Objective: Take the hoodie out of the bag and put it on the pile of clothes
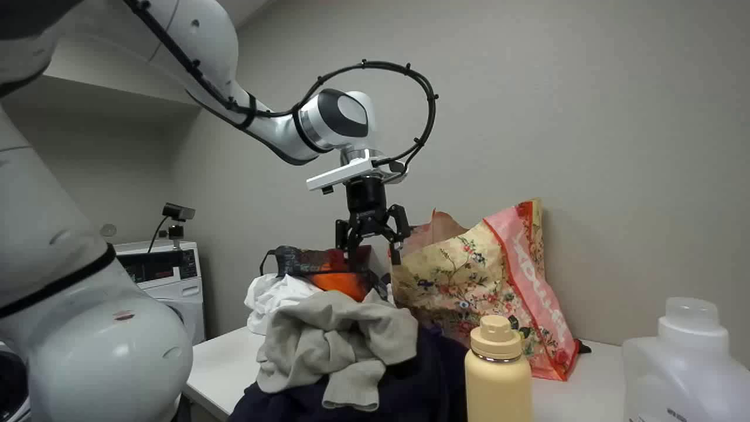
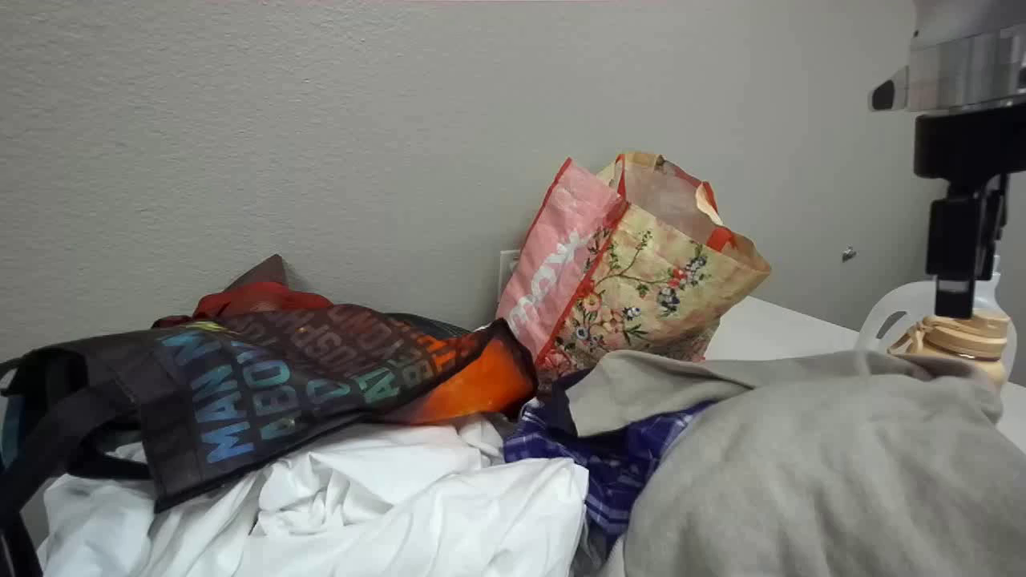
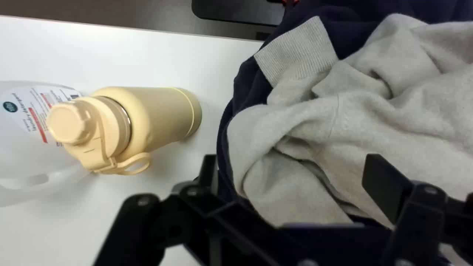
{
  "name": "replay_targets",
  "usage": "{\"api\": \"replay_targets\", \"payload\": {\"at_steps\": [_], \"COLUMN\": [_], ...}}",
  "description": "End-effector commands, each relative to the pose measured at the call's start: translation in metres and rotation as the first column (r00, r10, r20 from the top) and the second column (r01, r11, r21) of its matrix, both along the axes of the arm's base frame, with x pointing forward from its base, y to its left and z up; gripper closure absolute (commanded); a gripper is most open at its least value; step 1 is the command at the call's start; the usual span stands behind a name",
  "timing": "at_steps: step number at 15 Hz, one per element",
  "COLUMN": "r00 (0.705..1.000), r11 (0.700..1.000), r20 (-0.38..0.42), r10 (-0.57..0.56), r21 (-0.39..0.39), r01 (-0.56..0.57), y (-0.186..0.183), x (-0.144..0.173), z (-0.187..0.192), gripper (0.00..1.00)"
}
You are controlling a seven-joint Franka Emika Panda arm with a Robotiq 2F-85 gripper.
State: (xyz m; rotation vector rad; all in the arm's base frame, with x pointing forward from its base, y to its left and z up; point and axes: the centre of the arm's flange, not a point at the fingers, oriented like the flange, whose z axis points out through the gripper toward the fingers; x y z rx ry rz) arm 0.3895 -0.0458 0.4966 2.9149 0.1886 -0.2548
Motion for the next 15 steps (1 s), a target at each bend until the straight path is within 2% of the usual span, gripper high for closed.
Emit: {"api": "replay_targets", "payload": {"at_steps": [1,4,6,8,11,15], "r00": [1.0,1.0,0.995,0.975,0.909,0.794], "r11": [1.0,1.0,1.0,0.999,0.997,0.997], "r20": [0.0,0.017,0.096,0.215,0.41,0.604], "r10": [0.0,0.001,0.009,0.051,0.079,0.076], "r21": [0.0,-0.003,-0.004,-0.017,-0.019,-0.032], "r01": [0.0,-0.001,-0.008,-0.048,-0.078,-0.072], "y": [0.0,0.0,0.001,0.006,0.013,0.014], "x": [0.0,0.007,0.037,0.077,0.146,0.221], "z": [0.0,0.0,0.002,0.009,0.026,0.054], "gripper": [0.0,0.0,0.0,0.0,0.0,0.0]}}
